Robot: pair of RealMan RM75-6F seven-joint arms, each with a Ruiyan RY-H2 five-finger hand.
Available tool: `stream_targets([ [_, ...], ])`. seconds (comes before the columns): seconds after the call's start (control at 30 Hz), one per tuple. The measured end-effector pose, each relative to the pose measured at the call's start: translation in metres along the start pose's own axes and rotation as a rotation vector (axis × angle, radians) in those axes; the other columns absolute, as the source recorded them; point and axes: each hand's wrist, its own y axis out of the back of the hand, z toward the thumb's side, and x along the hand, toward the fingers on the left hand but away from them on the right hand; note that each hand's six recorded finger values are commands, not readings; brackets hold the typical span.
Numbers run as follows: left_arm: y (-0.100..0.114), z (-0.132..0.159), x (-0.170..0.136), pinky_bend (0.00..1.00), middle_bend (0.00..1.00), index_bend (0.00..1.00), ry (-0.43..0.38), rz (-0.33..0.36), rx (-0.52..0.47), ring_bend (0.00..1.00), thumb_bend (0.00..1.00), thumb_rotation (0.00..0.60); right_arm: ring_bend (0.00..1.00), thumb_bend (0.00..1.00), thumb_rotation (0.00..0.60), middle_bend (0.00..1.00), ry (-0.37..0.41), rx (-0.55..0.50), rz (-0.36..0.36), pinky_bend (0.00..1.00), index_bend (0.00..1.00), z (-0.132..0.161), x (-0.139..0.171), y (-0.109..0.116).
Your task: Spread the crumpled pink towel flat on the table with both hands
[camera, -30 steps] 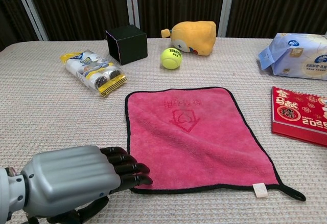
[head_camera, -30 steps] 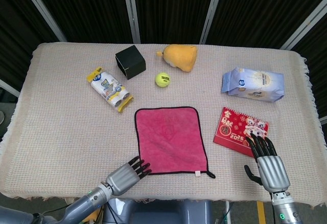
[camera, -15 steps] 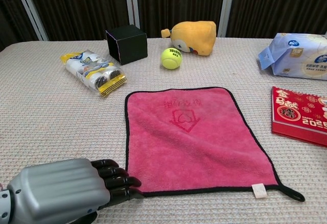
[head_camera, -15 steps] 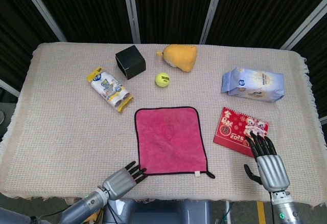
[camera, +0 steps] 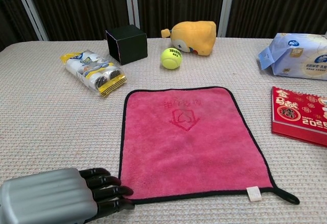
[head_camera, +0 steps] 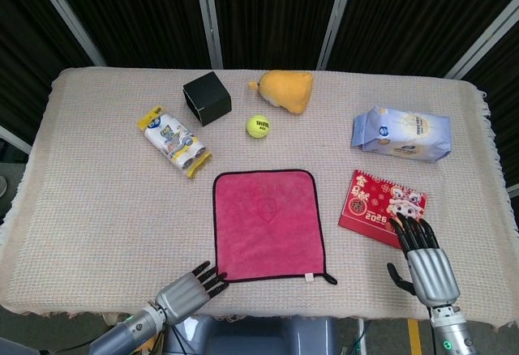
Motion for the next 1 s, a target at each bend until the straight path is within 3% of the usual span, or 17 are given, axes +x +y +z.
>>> stream_targets([
  [0.17,0.0,-0.002,-0.004,0.0,0.0,0.0,0.009,0.01,-0.012,0.0,0.74,0.6,0.0,0.41,0.6,0.0,0.0,-0.001,-0.003,0.0,0.0,0.0,-0.002,0.001],
  [0.23,0.0,-0.004,-0.005,0.0,0.0,0.0,0.017,0.016,-0.022,0.0,0.68,0.6,0.0,0.41,0.6,0.0,-0.001,-0.002,-0.002,0.0,0.0,0.0,-0.002,0.001],
  [0.47,0.001,-0.018,-0.009,0.0,0.0,0.0,0.069,0.05,-0.068,0.0,0.11,0.6,0.0,0.41,0.6,0.0,0.0,0.003,0.001,0.0,0.0,0.0,-0.002,0.0],
  [0.53,0.002,-0.021,-0.009,0.0,0.0,0.0,0.082,0.064,-0.084,0.0,0.03,0.6,0.0,0.42,0.6,0.0,0.001,0.006,0.002,0.0,0.0,0.0,-0.004,0.001],
  [0.83,0.008,-0.036,-0.02,0.0,0.0,0.0,0.144,0.161,-0.216,0.0,0.0,0.6,0.0,0.41,0.6,0.0,-0.001,0.014,0.009,0.0,0.0,-0.001,-0.005,0.001],
  [1.0,0.01,-0.056,-0.04,0.0,0.0,0.0,0.223,0.251,-0.284,0.0,0.0,0.6,0.0,0.41,0.6,0.0,0.003,0.021,0.011,0.0,0.0,-0.001,-0.005,0.0],
])
